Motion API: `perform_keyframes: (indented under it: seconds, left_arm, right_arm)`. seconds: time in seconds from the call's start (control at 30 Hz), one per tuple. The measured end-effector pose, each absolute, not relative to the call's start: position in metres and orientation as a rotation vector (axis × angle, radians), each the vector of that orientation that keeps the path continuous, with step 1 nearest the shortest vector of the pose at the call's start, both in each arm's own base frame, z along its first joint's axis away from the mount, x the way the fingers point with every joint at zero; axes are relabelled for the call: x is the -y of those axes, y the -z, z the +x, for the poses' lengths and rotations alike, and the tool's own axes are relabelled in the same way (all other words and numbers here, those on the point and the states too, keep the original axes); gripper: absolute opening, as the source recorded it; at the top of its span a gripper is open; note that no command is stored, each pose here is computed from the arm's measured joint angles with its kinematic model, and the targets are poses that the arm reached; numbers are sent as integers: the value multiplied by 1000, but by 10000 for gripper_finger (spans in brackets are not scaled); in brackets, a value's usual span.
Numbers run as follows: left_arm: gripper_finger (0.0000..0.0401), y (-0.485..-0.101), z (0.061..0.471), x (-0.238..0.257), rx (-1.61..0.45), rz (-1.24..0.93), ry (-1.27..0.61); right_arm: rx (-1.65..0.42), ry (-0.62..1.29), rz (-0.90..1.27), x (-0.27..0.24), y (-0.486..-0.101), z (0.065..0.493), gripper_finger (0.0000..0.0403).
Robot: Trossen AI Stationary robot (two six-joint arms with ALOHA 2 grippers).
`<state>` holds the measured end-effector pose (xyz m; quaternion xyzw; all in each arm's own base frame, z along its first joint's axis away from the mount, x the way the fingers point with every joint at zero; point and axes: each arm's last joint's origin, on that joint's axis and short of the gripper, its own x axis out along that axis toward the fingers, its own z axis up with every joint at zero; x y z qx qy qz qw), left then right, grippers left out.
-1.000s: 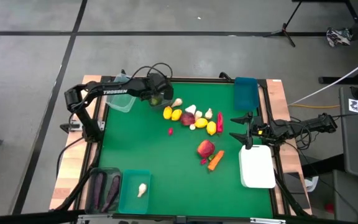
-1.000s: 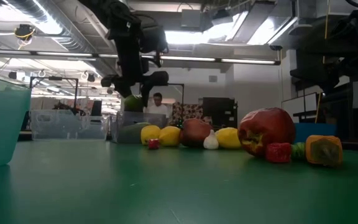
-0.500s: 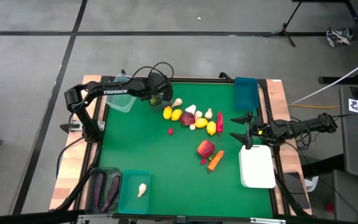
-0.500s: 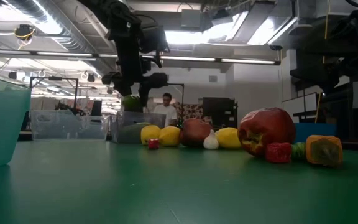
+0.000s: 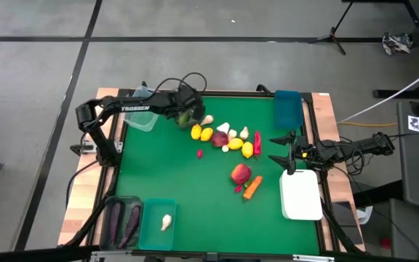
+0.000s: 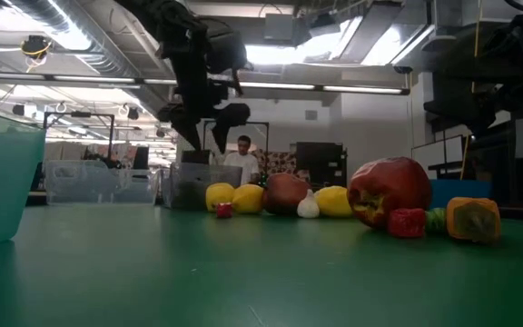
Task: Sort produce into baskets
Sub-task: Put the apple into the transparent bin
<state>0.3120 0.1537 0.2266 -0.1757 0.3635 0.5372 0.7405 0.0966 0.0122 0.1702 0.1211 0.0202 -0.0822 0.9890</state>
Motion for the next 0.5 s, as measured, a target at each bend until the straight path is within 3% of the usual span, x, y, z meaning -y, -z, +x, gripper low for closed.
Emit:
perform_keyframes:
  seconds: [0.27,0.5]
  left_arm:
    - [275,-246,333,-125,-841,-184,-992]
    - [274,-237,357,-69,-784,-77,-660]
  right_arm:
    - [-41,165,243,-12,-170,97,376]
    - [-40,165,243,-12,-170,97,376]
